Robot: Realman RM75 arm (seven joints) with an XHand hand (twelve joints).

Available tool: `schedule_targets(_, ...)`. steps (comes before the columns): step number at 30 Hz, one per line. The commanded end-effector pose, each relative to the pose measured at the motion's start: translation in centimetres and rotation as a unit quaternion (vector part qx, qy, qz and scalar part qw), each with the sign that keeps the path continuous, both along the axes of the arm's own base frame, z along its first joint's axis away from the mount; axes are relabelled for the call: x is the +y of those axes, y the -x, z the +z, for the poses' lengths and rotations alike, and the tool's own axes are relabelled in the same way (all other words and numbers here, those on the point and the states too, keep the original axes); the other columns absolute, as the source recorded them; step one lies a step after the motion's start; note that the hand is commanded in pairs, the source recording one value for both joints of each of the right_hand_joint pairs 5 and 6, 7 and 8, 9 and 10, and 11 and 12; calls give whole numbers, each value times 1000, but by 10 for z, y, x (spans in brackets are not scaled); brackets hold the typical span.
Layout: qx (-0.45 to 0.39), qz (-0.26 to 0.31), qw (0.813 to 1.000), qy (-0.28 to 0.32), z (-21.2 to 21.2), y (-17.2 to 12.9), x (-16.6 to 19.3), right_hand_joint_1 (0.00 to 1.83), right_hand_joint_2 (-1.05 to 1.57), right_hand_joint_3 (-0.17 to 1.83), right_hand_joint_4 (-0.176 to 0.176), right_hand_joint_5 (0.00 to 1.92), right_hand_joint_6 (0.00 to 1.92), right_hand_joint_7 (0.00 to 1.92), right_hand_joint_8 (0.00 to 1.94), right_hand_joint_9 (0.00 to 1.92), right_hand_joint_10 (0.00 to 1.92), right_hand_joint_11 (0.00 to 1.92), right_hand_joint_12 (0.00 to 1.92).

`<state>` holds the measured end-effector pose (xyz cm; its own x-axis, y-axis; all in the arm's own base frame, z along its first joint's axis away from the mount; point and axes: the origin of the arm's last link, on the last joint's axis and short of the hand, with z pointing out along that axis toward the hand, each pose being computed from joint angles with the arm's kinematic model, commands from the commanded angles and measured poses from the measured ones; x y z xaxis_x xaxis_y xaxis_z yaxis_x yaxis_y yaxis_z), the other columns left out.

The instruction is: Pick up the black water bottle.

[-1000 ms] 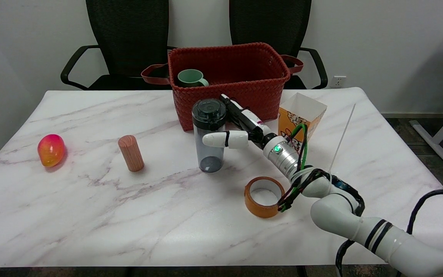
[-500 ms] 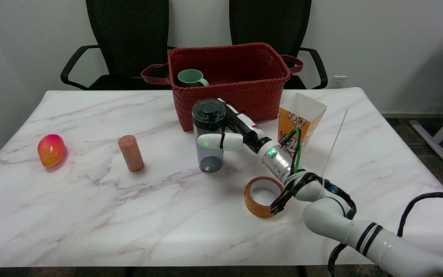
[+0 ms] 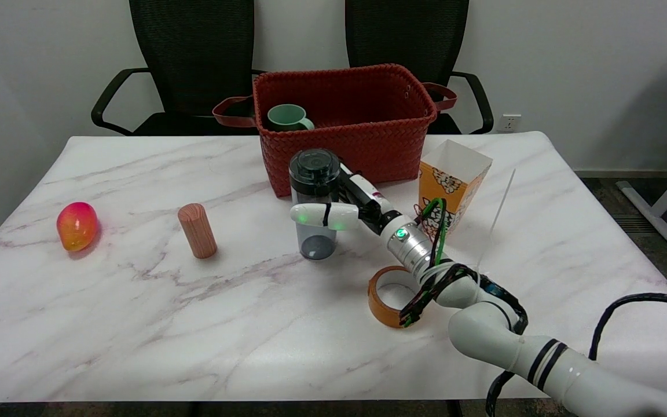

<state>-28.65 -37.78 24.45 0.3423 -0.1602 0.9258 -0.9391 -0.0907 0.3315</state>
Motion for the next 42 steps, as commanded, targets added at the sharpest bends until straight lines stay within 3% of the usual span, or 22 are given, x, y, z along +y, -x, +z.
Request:
schedule_targets(1, -16, -5, 1000, -6, -11, 5, 4, 781, 536, -175, 0, 0, 0, 9, 9, 137, 137, 212, 212)
schedule_targets(23, -27, 5, 1000, 3, -16, 10, 5, 817, 522, -175, 0, 0, 0, 130, 130, 248, 248, 299, 299)
schedule_targets(28, -51, -6, 999, 5, -19, 16, 5, 821, 553, -175, 0, 0, 0, 243, 243, 330, 330, 362, 362)
schedule_targets(33, -64, -10, 998, 4, -19, 17, 4, 840, 571, -175, 0, 161, 161, 396, 396, 412, 412, 359, 359)
schedule_targets(37, -64, -11, 998, 4, -19, 18, 5, 850, 597, -175, 0, 242, 242, 503, 503, 473, 473, 497, 497)
schedule_targets(40, -64, -10, 998, 4, -19, 17, 4, 851, 603, -175, 0, 290, 290, 673, 673, 582, 582, 549, 549)
schedule_targets(42, -65, -9, 998, 4, -19, 16, 4, 868, 607, -175, 0, 410, 410, 924, 924, 776, 776, 671, 671)
